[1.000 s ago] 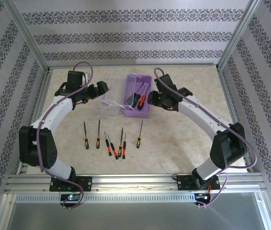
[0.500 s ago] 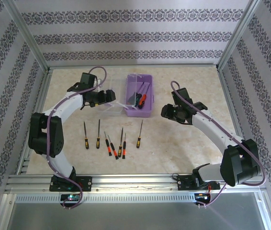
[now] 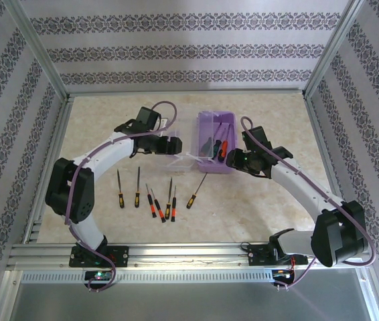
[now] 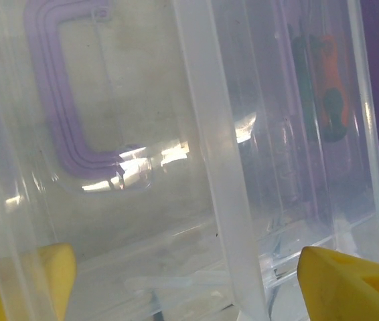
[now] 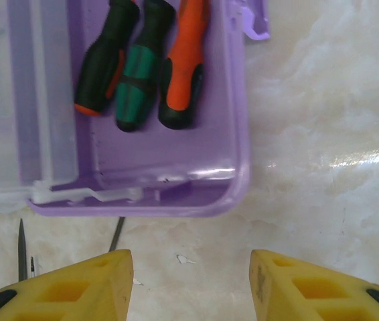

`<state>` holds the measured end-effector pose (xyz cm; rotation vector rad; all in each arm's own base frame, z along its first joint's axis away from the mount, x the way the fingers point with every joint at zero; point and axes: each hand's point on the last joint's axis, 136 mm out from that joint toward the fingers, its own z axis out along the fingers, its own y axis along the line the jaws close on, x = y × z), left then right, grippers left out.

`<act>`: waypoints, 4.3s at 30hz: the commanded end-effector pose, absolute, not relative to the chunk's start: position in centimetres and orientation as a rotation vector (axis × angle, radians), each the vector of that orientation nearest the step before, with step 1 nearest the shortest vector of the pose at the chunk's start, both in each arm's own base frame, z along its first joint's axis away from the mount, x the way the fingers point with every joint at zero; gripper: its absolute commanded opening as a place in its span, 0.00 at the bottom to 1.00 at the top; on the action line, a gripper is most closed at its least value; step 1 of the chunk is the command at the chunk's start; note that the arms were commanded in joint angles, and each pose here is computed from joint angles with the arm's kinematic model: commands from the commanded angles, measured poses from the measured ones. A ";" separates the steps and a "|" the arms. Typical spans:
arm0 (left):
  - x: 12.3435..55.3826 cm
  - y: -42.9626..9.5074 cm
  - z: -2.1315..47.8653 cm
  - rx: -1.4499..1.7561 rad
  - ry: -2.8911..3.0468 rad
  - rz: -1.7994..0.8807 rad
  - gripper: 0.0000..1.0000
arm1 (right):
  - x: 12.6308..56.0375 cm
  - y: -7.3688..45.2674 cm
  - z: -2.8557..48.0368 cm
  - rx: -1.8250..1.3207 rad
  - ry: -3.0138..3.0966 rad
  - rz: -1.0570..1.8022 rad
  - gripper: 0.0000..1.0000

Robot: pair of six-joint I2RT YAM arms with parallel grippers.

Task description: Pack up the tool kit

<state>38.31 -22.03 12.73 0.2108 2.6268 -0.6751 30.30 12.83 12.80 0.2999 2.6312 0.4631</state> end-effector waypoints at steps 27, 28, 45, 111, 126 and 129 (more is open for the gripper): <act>40.1 -7.0 23.1 -0.445 2.270 -0.488 1.00 | 22.7 21.7 8.0 0.429 2.675 0.221 0.69; 40.1 -7.0 23.0 -0.446 2.270 -0.493 1.00 | 22.7 22.5 7.8 0.416 2.681 0.219 0.70; 40.2 -7.6 23.0 -0.432 2.267 -0.534 1.00 | 22.4 27.6 2.5 0.329 2.810 0.087 0.62; 41.9 -16.5 22.9 -0.377 2.111 -1.383 1.00 | 21.2 6.1 6.3 0.591 2.687 0.085 0.17; 41.7 -16.2 21.8 -0.354 2.175 -1.288 1.00 | 30.3 11.2 14.8 0.431 2.551 0.283 0.17; 41.6 -15.9 21.3 -0.366 2.206 -1.243 1.00 | 32.2 13.4 16.2 0.370 2.541 0.321 0.17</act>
